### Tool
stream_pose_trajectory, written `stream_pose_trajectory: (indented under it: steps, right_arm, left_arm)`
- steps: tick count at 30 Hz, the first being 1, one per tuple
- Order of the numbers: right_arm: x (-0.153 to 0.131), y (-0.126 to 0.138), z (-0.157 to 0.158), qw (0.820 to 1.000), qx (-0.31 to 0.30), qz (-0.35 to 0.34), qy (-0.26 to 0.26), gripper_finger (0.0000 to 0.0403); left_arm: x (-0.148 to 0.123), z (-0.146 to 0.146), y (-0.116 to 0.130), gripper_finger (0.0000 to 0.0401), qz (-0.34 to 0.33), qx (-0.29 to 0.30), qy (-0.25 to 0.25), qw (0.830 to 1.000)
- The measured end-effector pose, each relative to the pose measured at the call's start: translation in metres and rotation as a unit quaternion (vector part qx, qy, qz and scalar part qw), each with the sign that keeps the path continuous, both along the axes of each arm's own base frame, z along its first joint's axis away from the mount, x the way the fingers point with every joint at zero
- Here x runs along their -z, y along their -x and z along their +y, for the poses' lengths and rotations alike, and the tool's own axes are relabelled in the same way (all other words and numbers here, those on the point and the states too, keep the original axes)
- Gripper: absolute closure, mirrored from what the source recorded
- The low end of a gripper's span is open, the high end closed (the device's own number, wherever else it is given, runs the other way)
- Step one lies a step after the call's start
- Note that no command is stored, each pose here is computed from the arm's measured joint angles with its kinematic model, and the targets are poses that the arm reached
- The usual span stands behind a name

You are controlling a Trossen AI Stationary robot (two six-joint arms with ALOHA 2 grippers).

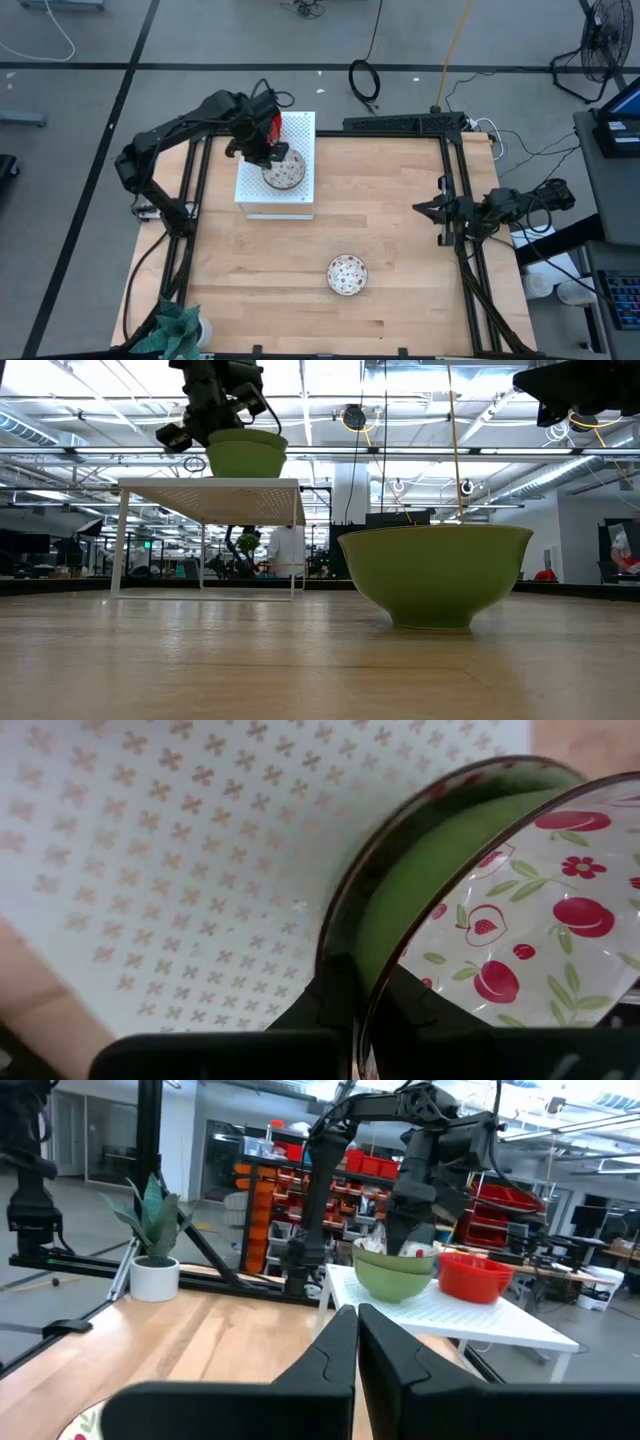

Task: Pick & Place Mini bowls
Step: Stack the bottom white patterned bowl on top of the white patterned bowl on the shelf

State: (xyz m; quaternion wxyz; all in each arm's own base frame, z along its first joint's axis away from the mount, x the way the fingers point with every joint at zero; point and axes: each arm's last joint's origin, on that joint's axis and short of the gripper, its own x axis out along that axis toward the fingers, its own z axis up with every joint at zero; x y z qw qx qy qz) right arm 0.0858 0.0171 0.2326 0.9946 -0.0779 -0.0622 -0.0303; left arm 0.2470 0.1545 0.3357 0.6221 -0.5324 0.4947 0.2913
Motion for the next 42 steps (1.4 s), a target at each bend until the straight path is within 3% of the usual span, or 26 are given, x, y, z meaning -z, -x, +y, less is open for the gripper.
stream_pose_trajectory:
  steps: [14, 28, 42]
  right_arm:
    - [0.0, 0.0, 0.0, 1.0, 0.0, 0.0, -0.002, 0.0403]
    - [0.0, 0.0, 0.0, 1.0, 0.0, 0.0, -0.003, 0.0403]
    - [0.0, 0.0, 0.0, 1.0, 0.001, 0.0, -0.003, 0.0403]
  left_arm:
    - [0.004, 0.0, -0.001, 0.0387, 0.013, 0.004, 0.023, 1.0]
    - [0.003, -0.001, 0.0, 0.0259, 0.005, 0.021, 0.023, 0.999]
    - [-0.009, -0.004, 0.009, 0.0245, -0.021, 0.013, 0.004, 1.0]
